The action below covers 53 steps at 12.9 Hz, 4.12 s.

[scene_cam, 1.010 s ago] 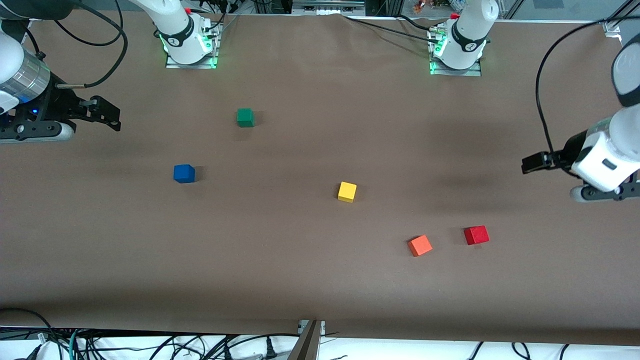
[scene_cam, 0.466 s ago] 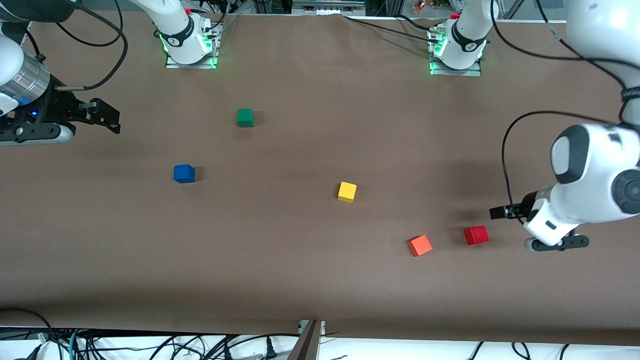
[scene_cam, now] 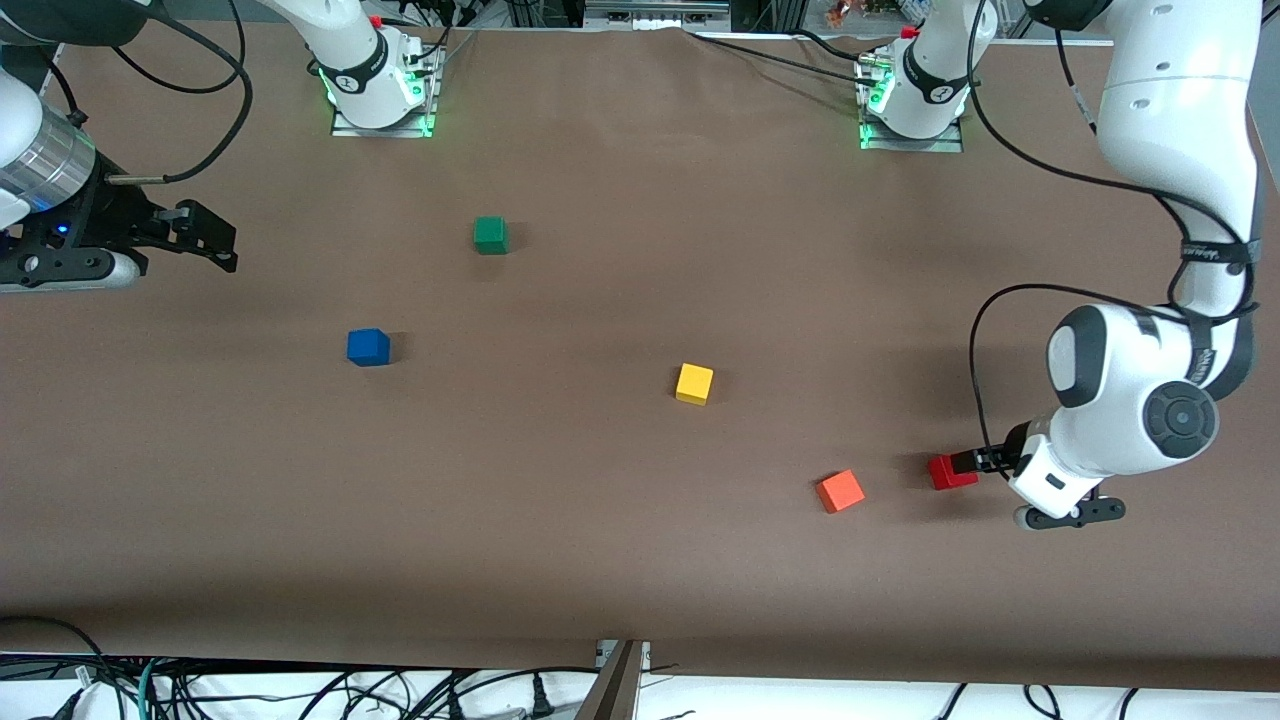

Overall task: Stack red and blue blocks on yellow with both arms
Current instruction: 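Reach the left gripper down to the red cube and grasp it, then carry the red cube onto the yellow cube while the right gripper reaches the blue cube, then hold the red cube on the yellow cube while the right gripper grasps blue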

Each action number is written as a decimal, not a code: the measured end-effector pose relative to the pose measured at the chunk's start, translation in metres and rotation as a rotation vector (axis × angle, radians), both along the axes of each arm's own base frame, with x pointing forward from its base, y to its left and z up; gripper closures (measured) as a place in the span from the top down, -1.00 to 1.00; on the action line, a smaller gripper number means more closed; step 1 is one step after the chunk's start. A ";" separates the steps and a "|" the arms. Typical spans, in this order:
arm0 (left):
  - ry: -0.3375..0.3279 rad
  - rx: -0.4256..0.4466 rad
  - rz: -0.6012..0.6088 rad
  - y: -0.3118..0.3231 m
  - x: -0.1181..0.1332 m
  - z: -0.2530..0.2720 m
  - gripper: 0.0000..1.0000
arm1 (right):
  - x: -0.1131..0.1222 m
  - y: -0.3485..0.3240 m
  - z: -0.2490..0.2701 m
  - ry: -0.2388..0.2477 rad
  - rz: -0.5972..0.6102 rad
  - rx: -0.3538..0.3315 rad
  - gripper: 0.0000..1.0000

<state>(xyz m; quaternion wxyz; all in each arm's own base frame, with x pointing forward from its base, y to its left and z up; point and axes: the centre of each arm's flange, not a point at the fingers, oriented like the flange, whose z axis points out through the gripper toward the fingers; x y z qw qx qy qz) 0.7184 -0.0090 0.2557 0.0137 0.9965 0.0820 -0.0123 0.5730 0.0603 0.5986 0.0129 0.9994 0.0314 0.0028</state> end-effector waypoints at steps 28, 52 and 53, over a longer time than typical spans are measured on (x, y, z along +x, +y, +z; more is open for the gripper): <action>-0.037 -0.096 -0.301 -0.271 -0.040 0.112 0.11 | 0.053 0.007 -0.170 0.132 0.101 -0.046 1.00; 0.055 0.050 -0.514 -0.423 -0.124 0.011 0.11 | -0.035 0.006 -0.383 0.063 -0.025 0.023 0.60; 0.052 0.048 -0.514 -0.423 -0.124 0.010 0.11 | -0.035 0.006 -0.384 0.065 -0.025 0.023 0.57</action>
